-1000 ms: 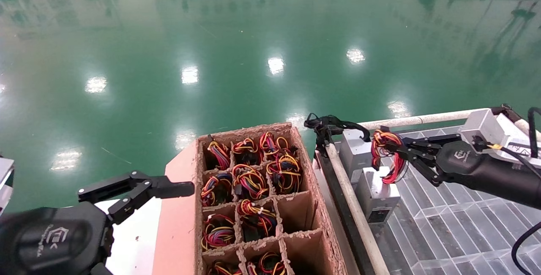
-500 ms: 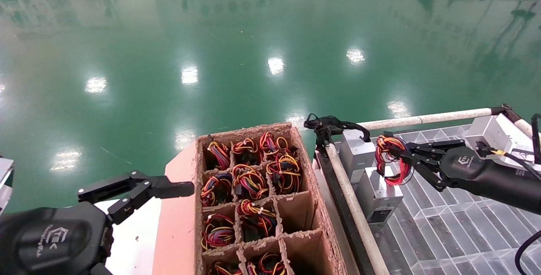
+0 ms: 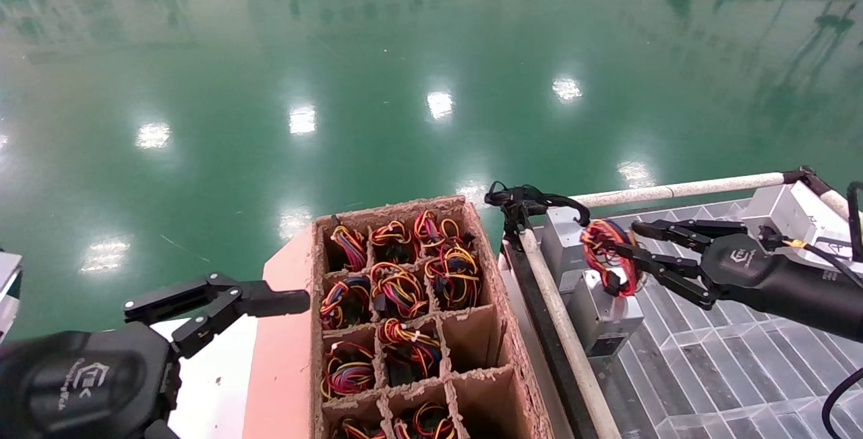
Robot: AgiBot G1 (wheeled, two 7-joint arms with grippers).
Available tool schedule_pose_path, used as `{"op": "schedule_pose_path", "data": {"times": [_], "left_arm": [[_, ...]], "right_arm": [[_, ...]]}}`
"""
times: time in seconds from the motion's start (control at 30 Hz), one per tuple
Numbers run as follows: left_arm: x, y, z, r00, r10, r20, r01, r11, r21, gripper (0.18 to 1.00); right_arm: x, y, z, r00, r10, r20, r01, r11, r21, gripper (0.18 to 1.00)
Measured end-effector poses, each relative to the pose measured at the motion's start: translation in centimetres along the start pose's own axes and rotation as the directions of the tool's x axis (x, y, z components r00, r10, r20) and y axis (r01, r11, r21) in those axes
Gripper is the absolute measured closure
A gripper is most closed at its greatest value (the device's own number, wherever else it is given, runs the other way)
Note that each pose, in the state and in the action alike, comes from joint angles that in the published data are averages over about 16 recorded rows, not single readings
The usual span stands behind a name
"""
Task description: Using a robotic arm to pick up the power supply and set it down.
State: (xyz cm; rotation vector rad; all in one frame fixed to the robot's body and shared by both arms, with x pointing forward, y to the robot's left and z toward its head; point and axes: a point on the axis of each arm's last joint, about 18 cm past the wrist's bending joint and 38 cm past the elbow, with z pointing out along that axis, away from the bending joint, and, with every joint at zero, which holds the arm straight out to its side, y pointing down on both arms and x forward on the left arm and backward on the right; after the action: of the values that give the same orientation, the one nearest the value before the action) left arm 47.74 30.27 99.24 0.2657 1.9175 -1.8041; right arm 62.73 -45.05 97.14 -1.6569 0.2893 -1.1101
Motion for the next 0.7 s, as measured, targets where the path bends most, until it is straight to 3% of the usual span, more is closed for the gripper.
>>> {"op": "schedule_pose_path", "data": {"times": [0.7], "left_arm": [[0.0, 0.0, 0.0, 1.0, 0.0, 0.0, 0.0, 1.0, 0.0, 0.184]], "right_arm": [[-1.1, -1.9, -1.5, 0.998, 0.017, 0.056, -0.023, 0.994, 0.109, 0.363]]}}
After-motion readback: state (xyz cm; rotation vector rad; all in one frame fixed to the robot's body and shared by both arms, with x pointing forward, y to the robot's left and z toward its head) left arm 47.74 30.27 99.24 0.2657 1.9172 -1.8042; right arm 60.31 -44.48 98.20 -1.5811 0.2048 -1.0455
